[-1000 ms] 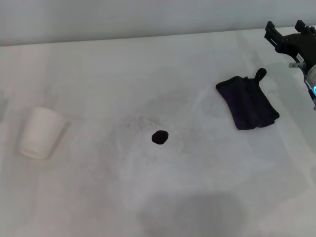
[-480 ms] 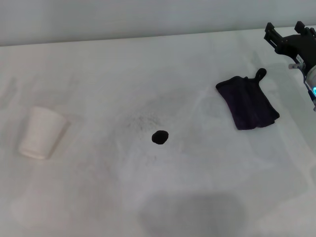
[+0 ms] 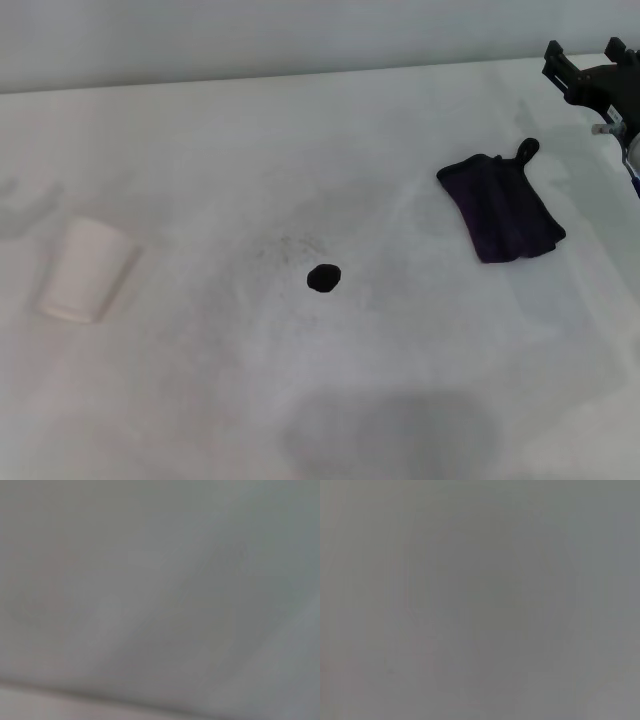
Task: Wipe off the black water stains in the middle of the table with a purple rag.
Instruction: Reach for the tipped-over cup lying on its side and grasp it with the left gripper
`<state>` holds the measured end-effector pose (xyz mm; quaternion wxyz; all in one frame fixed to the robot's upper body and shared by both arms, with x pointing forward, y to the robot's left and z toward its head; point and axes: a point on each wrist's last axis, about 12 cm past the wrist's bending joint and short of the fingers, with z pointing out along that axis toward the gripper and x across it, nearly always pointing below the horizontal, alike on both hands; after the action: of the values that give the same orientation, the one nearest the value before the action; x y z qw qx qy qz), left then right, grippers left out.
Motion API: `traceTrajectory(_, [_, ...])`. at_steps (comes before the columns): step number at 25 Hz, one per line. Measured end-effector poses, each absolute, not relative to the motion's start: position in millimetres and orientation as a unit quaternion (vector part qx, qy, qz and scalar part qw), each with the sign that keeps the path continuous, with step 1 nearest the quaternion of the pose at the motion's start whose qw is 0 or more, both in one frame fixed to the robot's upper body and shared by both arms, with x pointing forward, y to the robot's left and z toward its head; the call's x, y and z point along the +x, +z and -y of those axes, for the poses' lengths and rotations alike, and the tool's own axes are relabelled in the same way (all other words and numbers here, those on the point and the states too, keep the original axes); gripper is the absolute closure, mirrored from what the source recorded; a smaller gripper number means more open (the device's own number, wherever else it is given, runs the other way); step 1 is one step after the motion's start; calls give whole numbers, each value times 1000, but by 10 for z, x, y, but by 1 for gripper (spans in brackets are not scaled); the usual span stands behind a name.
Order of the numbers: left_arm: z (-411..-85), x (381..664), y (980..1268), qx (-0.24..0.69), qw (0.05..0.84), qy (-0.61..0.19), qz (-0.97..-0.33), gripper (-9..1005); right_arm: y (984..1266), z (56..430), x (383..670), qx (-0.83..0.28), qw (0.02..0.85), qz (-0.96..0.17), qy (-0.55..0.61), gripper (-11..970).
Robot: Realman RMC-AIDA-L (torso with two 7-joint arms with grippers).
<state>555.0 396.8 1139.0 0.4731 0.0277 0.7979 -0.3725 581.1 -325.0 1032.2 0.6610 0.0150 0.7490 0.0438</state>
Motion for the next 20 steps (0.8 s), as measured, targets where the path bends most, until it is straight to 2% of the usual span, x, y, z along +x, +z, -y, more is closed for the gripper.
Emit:
traceTrajectory(4, [-3944, 5609, 11669, 34, 391, -366, -843, 137, 10301, 3284, 5775, 18, 659, -751, 40, 86])
traceTrajectory(11, [-3880, 5803, 12109, 23, 246, -288, -925, 143, 10266, 3334, 5717, 22, 656, -753, 35, 85])
traceTrajectory(14, [-3696, 5914, 12220, 45, 183, -254, -949, 143, 10257, 3344, 5703, 23, 655, -754, 34, 86])
traceTrajectory(15, [-3484, 5993, 12271, 74, 146, -234, -958, 144, 10255, 3342, 5702, 23, 655, -754, 35, 86])
traceTrajectory(16, [-3484, 5993, 12271, 74, 146, -234, -958, 144, 10255, 3342, 5702, 23, 655, -754, 35, 87])
traceTrajectory(20, [-3155, 6062, 12310, 117, 101, -212, -965, 146, 10253, 3333, 5699, 23, 656, -754, 36, 86])
